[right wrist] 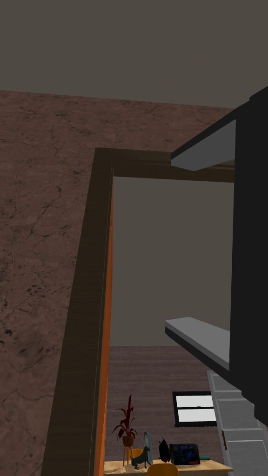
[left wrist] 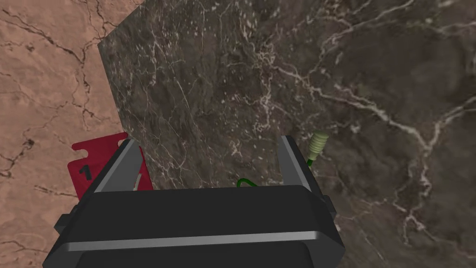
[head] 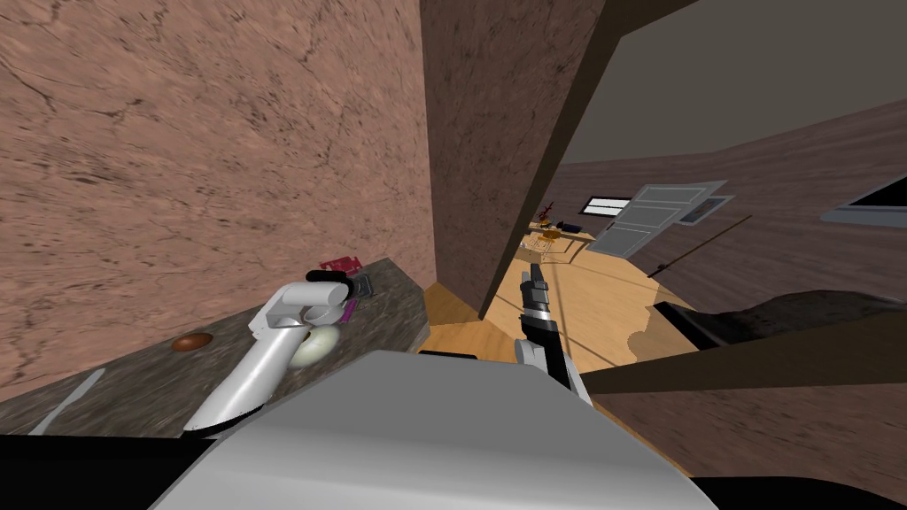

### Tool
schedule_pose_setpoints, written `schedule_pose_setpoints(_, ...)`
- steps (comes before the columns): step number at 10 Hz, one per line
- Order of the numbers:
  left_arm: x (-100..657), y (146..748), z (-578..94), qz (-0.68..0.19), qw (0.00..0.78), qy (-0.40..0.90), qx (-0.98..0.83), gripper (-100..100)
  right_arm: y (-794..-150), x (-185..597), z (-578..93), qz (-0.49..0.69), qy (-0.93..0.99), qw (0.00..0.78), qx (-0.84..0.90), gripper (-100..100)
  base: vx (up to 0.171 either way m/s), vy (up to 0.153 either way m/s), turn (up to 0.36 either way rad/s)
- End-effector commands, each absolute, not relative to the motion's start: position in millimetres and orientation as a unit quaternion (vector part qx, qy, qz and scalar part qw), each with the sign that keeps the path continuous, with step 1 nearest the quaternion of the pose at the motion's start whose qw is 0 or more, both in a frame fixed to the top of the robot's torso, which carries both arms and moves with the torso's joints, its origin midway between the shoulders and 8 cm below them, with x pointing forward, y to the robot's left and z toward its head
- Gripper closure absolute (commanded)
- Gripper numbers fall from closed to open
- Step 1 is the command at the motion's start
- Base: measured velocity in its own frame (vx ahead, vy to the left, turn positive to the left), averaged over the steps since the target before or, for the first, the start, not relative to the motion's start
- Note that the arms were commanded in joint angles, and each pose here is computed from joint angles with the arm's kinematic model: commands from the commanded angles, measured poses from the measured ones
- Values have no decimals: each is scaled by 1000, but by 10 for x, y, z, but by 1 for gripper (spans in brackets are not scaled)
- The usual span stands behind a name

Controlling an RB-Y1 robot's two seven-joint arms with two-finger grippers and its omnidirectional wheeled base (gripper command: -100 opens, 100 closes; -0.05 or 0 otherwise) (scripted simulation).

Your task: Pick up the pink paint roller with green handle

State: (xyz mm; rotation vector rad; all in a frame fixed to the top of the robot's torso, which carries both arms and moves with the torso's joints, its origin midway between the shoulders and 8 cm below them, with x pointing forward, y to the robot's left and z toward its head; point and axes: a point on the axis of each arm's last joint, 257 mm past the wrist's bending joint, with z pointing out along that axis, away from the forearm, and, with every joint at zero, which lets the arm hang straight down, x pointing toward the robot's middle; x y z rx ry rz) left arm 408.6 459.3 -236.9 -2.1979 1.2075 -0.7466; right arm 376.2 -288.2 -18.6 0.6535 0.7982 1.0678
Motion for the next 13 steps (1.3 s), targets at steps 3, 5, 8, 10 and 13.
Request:
schedule_pose_setpoints(3, 4007, 4540, -2517, -246, 227, 459, -823, -100, -2882, 3762, -186, 486, 363, 737, 298, 0, 1, 15, -19)
schedule_pose_setpoints(5, 3940, 4473, -2650, -219, 194, 475, -830, -100, -2882, 3762, -186, 486, 363, 737, 298, 0, 1, 20, -22)
schedule_pose_setpoints(8, 3821, 4415, -2802, -185, 160, 491, -836, -100, -2882, 3762, -186, 486, 363, 737, 298, 0, -4, 25, -14)
schedule_pose_setpoints(10, 3700, 4366, -2943, -156, 131, 503, -840, -100, -2882, 3762, -186, 486, 363, 737, 298, 0, 4, 43, -11)
schedule_pose_setpoints(13, 3516, 4305, -3150, -122, 96, 514, -844, -100, -2882, 3761, -187, 486, 363, 737, 298, 0, 16, 45, -4)
